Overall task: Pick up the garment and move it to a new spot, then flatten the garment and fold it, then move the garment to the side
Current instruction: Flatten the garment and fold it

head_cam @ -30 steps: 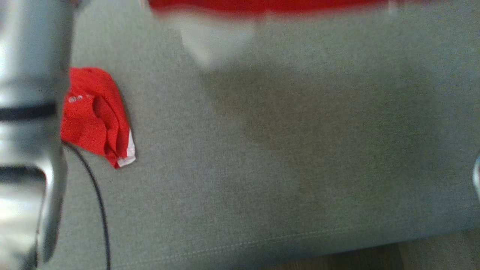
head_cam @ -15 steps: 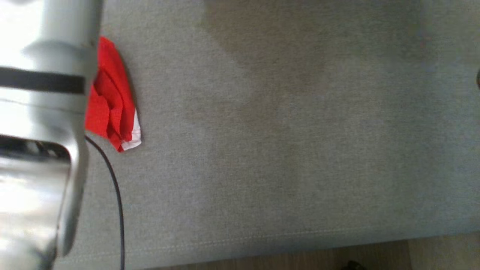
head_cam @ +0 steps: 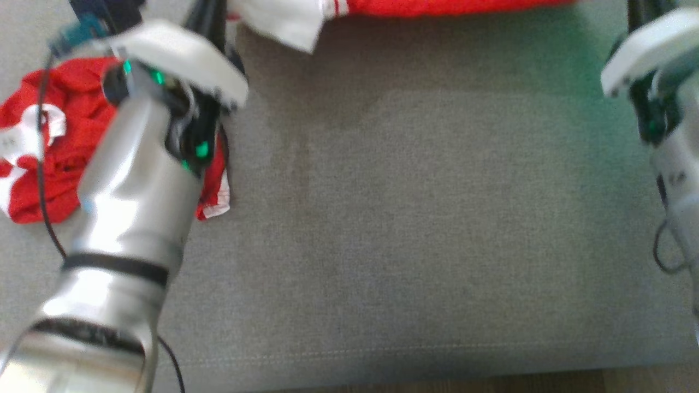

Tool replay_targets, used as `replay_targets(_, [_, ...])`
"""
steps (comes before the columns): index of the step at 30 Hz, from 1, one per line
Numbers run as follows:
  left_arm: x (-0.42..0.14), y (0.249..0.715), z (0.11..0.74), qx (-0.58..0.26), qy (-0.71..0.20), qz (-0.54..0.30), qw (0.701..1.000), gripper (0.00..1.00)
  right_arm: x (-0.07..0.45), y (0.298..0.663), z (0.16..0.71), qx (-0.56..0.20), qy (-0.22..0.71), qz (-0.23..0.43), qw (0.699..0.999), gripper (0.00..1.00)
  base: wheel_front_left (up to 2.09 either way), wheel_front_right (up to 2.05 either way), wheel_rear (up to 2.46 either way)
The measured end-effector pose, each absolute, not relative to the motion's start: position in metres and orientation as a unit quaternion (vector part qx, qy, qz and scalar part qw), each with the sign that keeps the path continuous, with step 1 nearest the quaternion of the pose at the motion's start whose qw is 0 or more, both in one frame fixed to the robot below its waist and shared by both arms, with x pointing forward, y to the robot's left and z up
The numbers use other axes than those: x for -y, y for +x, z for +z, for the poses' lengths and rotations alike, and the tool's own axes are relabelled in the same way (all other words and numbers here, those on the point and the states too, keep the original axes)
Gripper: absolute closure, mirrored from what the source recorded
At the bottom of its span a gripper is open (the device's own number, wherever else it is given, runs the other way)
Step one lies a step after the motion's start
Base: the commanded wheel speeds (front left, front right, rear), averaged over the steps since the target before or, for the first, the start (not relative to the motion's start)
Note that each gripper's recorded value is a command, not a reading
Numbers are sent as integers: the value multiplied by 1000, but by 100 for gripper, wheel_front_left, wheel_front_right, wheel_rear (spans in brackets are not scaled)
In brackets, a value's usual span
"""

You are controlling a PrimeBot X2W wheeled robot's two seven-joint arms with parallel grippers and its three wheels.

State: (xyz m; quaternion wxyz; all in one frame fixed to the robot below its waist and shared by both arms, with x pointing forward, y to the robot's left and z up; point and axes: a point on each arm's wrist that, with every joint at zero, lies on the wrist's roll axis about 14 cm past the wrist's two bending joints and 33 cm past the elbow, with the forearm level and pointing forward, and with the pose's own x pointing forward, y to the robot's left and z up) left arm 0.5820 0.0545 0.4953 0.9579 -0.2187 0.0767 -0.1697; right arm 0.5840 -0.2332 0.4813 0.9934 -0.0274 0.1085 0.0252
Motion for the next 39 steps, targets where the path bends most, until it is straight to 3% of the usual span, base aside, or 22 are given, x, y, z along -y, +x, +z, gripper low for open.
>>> replay_targets(5, [-52, 537, 471, -120, -221, -186, 950, 100, 251, 548, 460, -163, -45, 23, 985, 100, 0, 0, 0])
replay_targets(17, [-46, 457, 471, -157, -221, -223, 936, 100, 272, 507, 458, -203, -93, 45, 974, 100, 0, 0, 0])
replay_targets(39, [-33, 368, 484, -237, -214, -291, 902, 100, 300, 427, 440, -331, -100, 48, 937, 100, 0, 0, 0])
